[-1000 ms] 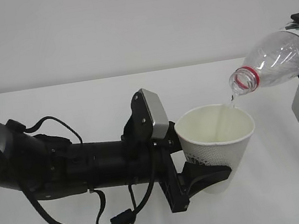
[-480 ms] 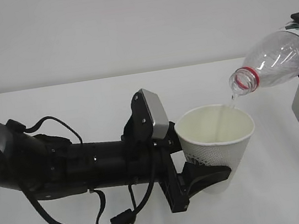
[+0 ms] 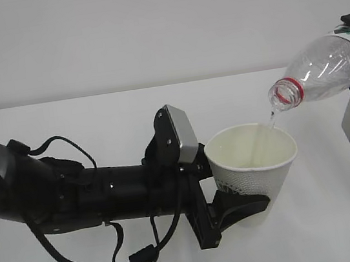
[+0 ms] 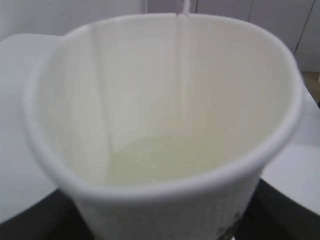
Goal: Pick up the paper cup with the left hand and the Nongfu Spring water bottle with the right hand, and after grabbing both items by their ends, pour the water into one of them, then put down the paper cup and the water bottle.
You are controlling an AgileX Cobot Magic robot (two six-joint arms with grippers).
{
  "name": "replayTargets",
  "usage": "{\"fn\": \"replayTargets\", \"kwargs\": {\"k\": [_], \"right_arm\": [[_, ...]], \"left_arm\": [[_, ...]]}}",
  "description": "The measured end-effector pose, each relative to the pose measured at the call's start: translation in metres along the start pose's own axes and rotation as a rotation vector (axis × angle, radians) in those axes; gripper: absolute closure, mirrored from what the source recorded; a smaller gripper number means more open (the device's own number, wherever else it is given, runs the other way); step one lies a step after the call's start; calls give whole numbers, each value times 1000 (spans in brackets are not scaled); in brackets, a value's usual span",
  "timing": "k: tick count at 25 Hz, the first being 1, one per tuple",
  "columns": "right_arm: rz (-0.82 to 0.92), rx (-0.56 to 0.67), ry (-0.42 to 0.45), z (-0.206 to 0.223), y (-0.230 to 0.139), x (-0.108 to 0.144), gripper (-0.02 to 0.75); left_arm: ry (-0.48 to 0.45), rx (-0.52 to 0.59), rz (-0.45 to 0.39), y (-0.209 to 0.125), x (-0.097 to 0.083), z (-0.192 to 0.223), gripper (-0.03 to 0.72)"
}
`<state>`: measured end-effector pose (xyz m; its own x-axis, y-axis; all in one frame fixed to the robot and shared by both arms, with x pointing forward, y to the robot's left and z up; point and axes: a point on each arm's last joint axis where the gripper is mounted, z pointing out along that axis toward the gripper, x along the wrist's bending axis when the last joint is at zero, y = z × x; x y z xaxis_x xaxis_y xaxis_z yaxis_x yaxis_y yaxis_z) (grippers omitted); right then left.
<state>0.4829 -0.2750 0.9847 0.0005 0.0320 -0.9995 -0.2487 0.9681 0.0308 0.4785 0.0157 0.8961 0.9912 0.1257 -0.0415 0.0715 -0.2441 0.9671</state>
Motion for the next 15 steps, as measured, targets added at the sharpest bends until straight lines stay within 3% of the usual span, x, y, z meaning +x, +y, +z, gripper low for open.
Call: {"fn": "replayTargets", "kwargs": {"k": [15], "right_arm": [[0,2,0,0,0,0,255]], "left_arm": [[1,1,-2,0,0,0,169]]}}
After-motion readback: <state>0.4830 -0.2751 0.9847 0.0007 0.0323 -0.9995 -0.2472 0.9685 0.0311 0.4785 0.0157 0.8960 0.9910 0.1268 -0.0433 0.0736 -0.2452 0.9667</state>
